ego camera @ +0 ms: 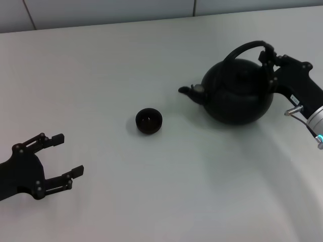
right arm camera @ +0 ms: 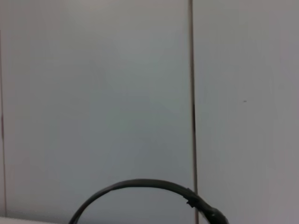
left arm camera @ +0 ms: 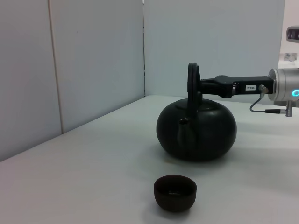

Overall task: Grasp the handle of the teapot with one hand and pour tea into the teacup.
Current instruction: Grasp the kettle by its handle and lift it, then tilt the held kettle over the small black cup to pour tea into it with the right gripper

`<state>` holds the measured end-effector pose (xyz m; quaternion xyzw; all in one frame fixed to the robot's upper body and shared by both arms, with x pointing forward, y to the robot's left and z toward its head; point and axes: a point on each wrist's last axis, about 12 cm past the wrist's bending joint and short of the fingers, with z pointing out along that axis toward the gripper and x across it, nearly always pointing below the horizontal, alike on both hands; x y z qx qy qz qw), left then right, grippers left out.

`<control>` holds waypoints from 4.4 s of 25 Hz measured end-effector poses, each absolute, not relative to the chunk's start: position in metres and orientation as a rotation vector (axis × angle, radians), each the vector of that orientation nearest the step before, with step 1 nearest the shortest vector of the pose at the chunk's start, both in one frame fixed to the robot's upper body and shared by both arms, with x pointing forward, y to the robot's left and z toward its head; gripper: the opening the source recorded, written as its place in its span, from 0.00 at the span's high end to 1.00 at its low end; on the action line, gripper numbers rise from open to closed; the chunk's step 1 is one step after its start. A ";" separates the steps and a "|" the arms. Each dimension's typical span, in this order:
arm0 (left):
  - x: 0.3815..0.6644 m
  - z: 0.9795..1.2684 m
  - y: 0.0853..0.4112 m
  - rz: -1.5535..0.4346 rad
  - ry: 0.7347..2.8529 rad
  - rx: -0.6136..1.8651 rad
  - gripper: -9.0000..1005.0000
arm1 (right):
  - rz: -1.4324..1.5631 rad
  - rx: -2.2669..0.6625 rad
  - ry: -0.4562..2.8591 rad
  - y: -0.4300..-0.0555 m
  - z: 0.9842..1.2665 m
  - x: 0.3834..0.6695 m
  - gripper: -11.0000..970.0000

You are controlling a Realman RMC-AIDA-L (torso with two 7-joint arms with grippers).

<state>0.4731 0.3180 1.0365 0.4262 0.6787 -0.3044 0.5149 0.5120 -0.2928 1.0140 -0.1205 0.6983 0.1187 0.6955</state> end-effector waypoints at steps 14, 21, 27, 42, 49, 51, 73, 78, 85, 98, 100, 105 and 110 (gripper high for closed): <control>0.473 1.034 0.314 -0.736 1.633 1.021 0.14 | 0.287 -0.256 1.462 -0.313 1.043 0.534 0.91; 0.473 1.035 0.313 -0.740 1.629 1.021 0.14 | 0.354 -0.346 1.476 -0.300 1.048 0.548 0.91; 0.473 1.035 0.313 -0.742 1.628 1.022 0.14 | 0.430 -0.448 1.510 -0.290 1.059 0.567 0.91; 0.472 1.035 0.311 -0.751 1.623 1.025 0.14 | 0.445 -0.663 1.522 -0.278 1.080 0.591 0.91; 0.473 1.035 0.311 -0.749 1.622 1.024 0.14 | 0.393 -0.815 1.487 -0.274 1.093 0.602 0.91; 0.473 1.035 0.311 -0.749 1.622 1.022 0.14 | 0.371 -0.866 1.472 -0.273 1.097 0.604 0.91; 0.476 1.035 0.306 -0.760 1.614 1.019 0.14 | 0.202 -1.085 1.322 -0.264 1.102 0.609 0.91; 0.477 1.036 0.305 -0.763 1.614 1.017 0.14 | 0.182 -1.111 1.303 -0.263 1.106 0.611 0.91; 0.477 1.036 0.304 -0.767 1.612 1.017 0.14 | 0.162 -1.151 1.291 -0.260 1.109 0.615 0.91; 0.477 1.036 0.304 -0.769 1.612 1.016 0.14 | 0.130 -1.211 1.267 -0.251 1.112 0.622 0.90; 0.477 1.036 0.304 -0.770 1.612 1.016 0.14 | 0.129 -1.217 1.264 -0.250 1.113 0.623 0.90; 0.477 1.036 0.304 -0.770 1.611 1.016 0.14 | 0.123 -1.244 1.251 -0.244 1.114 0.625 0.90; 0.477 1.037 0.304 -0.769 1.611 1.017 0.14 | 0.115 -1.256 1.240 -0.241 1.115 0.627 0.90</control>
